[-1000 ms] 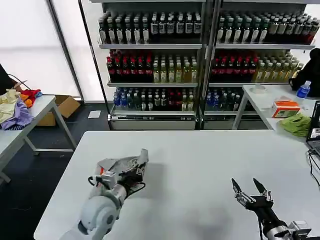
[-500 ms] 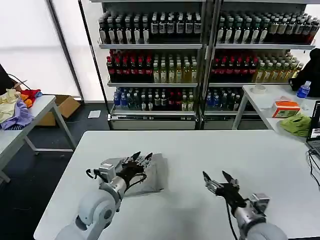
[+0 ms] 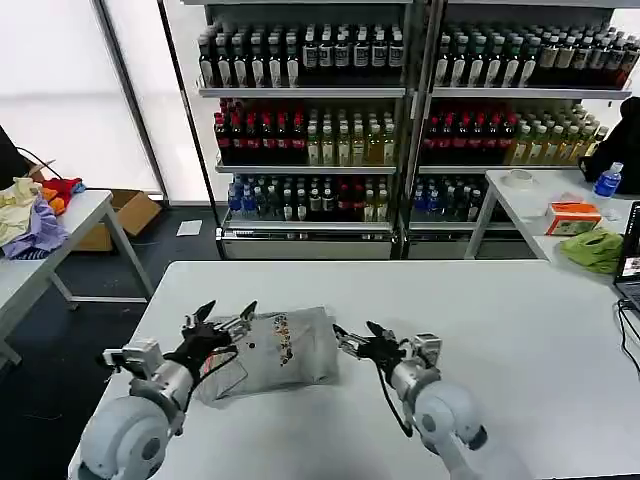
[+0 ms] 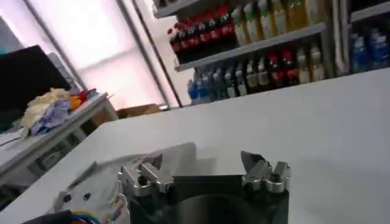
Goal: Fold and organize the clothes.
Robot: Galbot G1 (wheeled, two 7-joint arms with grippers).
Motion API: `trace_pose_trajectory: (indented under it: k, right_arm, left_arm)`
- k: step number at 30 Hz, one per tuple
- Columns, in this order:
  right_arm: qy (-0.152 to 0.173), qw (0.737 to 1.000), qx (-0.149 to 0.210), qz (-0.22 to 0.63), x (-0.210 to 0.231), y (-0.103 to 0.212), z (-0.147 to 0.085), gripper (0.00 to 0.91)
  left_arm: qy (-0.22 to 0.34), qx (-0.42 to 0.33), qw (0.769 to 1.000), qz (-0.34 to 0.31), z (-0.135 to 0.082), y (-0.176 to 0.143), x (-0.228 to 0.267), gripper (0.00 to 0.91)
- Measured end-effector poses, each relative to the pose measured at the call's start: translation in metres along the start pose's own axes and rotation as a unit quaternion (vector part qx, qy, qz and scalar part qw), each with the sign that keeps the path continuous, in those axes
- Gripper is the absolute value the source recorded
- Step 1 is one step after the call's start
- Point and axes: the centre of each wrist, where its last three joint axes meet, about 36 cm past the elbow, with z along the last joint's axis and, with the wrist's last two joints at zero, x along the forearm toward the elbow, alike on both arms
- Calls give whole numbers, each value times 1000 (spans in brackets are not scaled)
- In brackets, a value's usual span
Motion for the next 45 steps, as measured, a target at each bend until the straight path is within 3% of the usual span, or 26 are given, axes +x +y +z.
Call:
trace_pose_trajectory:
  k: [13,15,17,18,34,45]
  right_arm:
    - [62,998,8,-8,-68,23,12,907]
    - [66,998,9,-5,-73,26,14,796]
    - [71,997,9,-4,-76,28,17,212]
    - [72,997,9,-5,-77,29,17,0]
    - [76,996,-25,-31,-69,30,22,0]
    - [79,995,-61,-25,-35,6,25,0]
  left_arm:
    - [-10,11,999,-41,-4,20,27,907]
    - [-10,13,999,-45,-3,21,30,907]
    - [-11,15,999,-47,-4,22,32,907]
    - [-12,16,999,-50,-4,23,33,907]
    - [-12,23,998,-64,-3,29,40,907]
    - [-9,29,997,-69,-1,34,40,907]
